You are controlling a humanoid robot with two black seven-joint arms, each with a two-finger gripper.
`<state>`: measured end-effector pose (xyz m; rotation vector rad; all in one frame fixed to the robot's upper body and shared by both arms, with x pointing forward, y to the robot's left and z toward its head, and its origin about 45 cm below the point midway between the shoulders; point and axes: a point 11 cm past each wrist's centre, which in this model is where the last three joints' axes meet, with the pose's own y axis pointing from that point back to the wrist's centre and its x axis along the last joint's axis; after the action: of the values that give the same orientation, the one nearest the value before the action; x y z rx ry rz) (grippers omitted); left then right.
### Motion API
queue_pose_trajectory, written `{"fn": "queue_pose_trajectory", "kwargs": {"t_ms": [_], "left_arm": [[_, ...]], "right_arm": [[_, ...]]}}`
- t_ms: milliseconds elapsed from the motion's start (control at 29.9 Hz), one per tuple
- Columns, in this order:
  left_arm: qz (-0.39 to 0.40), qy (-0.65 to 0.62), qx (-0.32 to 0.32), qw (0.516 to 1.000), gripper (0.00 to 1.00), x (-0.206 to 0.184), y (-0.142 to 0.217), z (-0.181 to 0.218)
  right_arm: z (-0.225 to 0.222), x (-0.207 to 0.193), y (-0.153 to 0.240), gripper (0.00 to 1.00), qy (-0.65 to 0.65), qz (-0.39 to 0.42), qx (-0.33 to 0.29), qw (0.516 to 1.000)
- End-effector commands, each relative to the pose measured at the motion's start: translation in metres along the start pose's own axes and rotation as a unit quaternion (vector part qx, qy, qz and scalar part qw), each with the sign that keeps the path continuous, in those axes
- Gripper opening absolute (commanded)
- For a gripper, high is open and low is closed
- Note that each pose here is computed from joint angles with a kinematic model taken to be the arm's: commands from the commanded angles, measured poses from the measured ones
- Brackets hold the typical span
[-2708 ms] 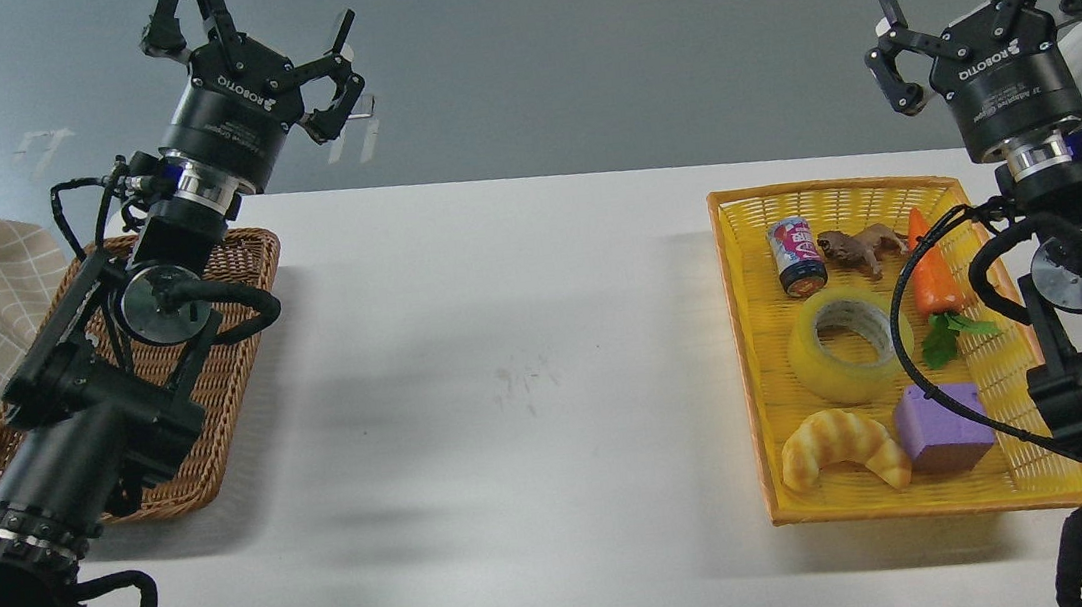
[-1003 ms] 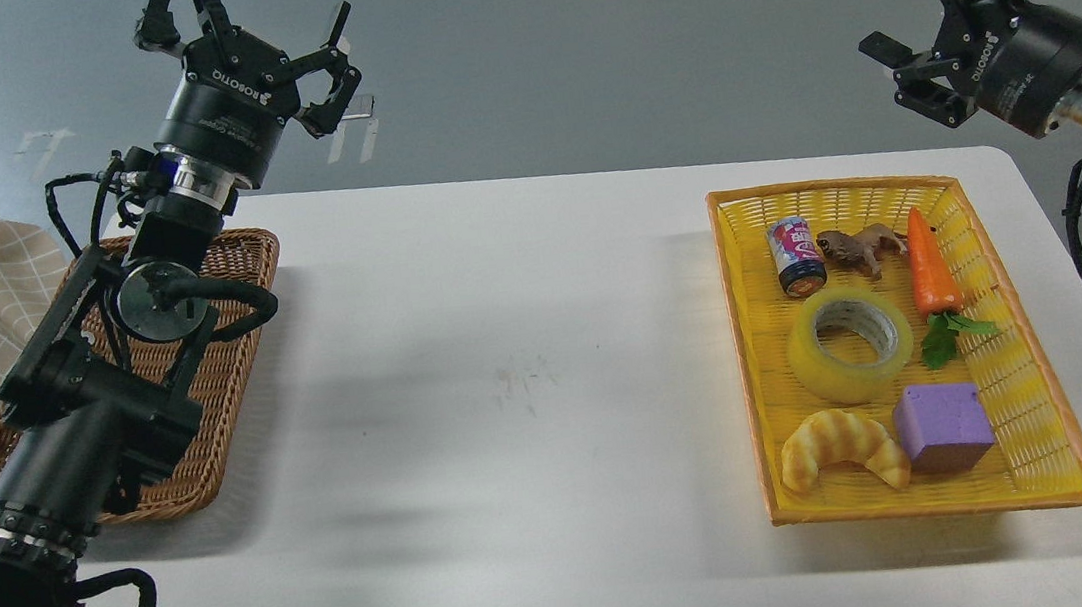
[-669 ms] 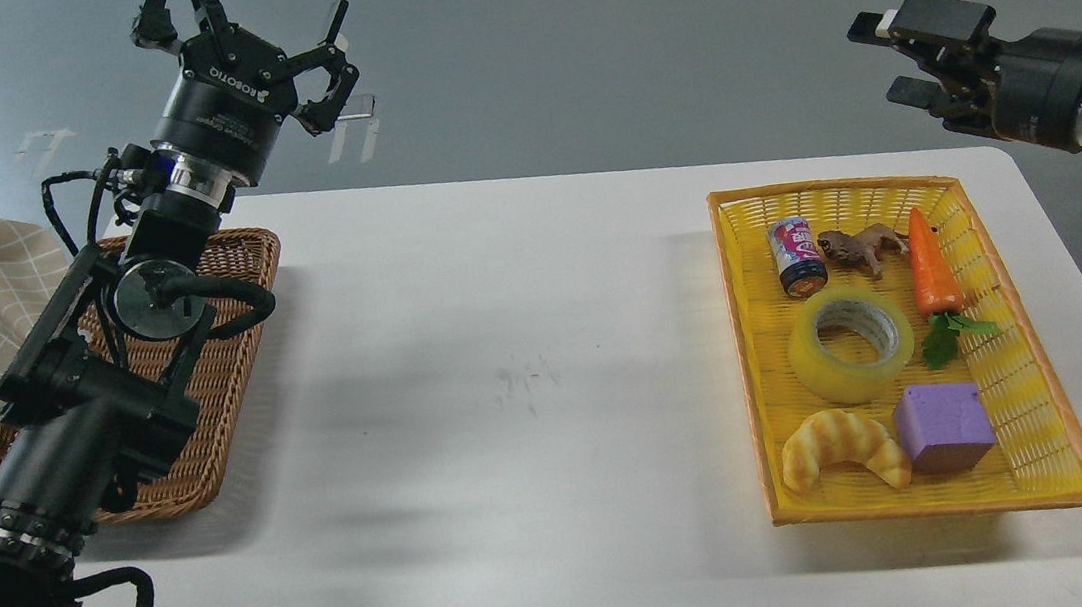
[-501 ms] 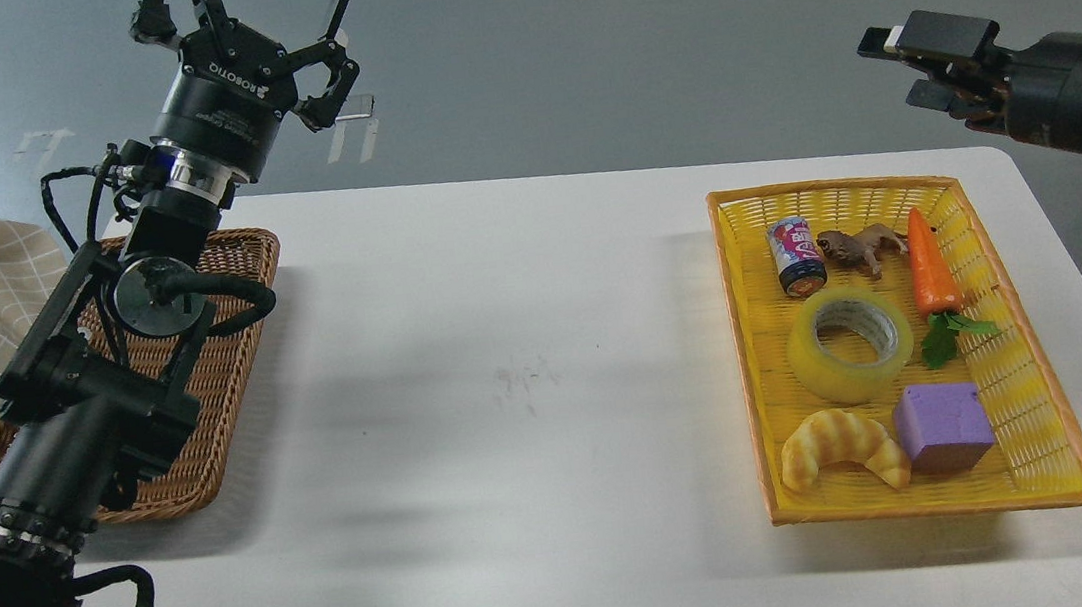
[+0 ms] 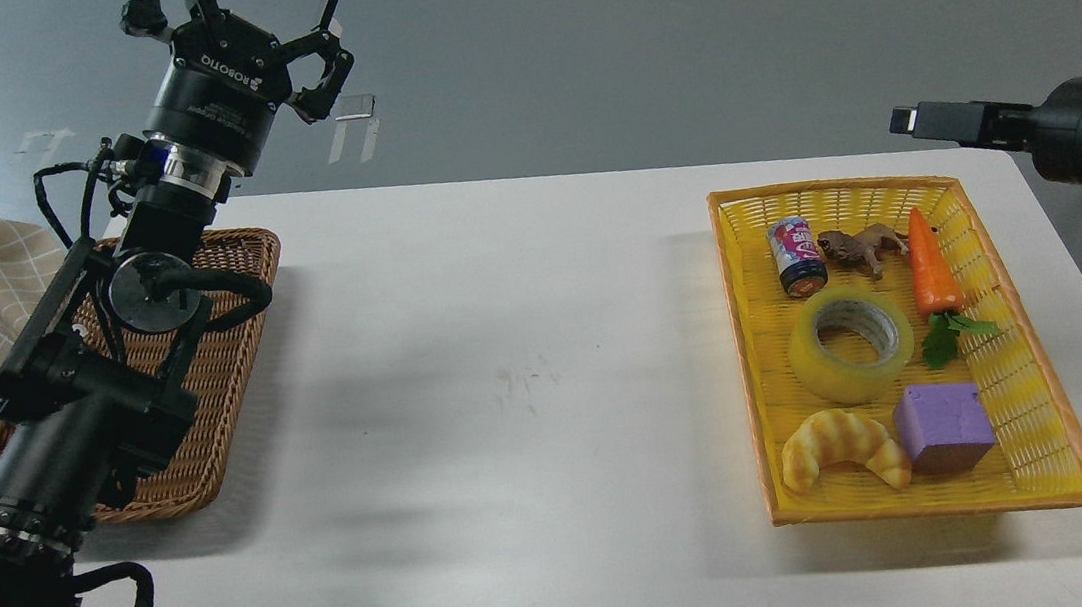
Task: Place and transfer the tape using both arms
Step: 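Swing the right gripper over the yellow tray toward the tape roll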
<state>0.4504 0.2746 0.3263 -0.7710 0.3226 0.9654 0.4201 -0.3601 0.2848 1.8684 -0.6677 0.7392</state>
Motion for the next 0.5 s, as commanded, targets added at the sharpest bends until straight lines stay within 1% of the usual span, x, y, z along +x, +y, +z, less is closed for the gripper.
{"fn": "queue_pose_trajectory", "kwargs": {"t_ms": [0, 267, 468], "left_arm": [[-0.001, 0.0, 0.0, 1.0, 0.98, 0.0, 0.0, 0.0], [-0.001, 0.0, -0.001, 1.0, 0.98, -0.001, -0.001, 0.0], [-0.002, 0.001, -0.001, 1.0, 0.98, -0.002, -0.001, 0.0]], "right_arm": [[0.005, -0.022, -0.007, 0.99, 0.014, -0.037, -0.013, 0.999], [0.007, -0.044, -0.013, 0.99, 0.027, -0.071, -0.019, 0.997], [0.015, -0.071, -0.017, 0.98, 0.046, -0.114, -0.036, 0.992]]}}
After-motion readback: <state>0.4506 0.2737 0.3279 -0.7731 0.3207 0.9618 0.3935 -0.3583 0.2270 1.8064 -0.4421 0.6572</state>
